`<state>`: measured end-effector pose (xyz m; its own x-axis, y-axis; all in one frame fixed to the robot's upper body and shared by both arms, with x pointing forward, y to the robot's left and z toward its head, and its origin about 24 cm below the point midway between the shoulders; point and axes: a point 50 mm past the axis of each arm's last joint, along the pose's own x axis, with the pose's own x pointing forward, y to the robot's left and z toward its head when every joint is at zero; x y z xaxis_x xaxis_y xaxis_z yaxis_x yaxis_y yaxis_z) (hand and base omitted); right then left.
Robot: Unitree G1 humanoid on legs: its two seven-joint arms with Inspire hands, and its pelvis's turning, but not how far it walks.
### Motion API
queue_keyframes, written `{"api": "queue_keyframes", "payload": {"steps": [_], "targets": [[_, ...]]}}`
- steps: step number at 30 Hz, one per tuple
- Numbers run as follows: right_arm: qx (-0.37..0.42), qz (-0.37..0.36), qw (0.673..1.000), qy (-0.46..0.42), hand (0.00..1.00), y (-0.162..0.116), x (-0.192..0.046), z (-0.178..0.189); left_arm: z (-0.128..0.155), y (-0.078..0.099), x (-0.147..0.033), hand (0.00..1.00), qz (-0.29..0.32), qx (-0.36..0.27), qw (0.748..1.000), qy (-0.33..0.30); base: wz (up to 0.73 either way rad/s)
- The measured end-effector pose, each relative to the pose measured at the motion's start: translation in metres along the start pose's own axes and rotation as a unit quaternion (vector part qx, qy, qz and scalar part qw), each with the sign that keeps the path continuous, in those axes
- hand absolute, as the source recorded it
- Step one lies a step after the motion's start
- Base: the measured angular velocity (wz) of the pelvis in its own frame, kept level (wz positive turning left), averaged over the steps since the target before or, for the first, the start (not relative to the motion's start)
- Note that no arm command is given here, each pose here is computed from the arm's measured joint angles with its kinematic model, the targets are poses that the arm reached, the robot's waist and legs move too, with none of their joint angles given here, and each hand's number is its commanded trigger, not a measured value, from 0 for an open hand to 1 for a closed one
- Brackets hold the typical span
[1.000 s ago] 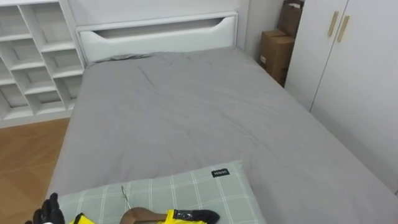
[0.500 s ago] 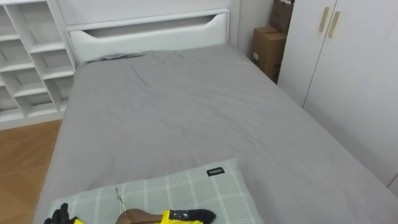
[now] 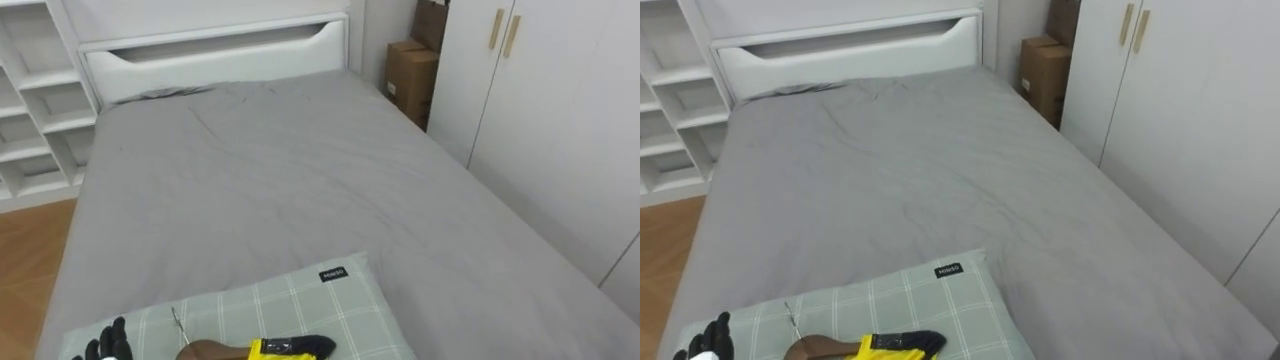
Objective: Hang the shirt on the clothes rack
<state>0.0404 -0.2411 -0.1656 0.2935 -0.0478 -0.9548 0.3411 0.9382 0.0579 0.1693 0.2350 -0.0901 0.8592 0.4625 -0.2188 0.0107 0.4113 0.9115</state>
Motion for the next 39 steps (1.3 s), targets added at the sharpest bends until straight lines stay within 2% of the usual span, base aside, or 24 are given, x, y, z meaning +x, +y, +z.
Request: {"api": "queue_keyframes", "payload": {"steps": [11,15,28,39], "targets": [[-0.001,0.003,1.000,-0.003,0.00,0.000,0.001,0.005,0.013,-0.008,0.000,0.00,-0.025,0.002,1.000,-0.017,-0.06],[-0.008,0.005,1.000,-0.005,0.00,0.006,0.004,0.016,0.029,-0.004,0.018,0.00,-0.017,-0.003,0.999,-0.027,-0.01],[-0.048,0.015,0.999,-0.003,0.00,0.018,0.009,0.035,0.063,0.014,0.052,0.00,0.009,-0.024,0.999,-0.047,-0.01],[-0.084,0.020,0.996,-0.008,0.00,0.025,0.011,0.044,0.062,0.011,0.051,0.00,-0.007,-0.035,0.998,-0.050,0.00]]}}
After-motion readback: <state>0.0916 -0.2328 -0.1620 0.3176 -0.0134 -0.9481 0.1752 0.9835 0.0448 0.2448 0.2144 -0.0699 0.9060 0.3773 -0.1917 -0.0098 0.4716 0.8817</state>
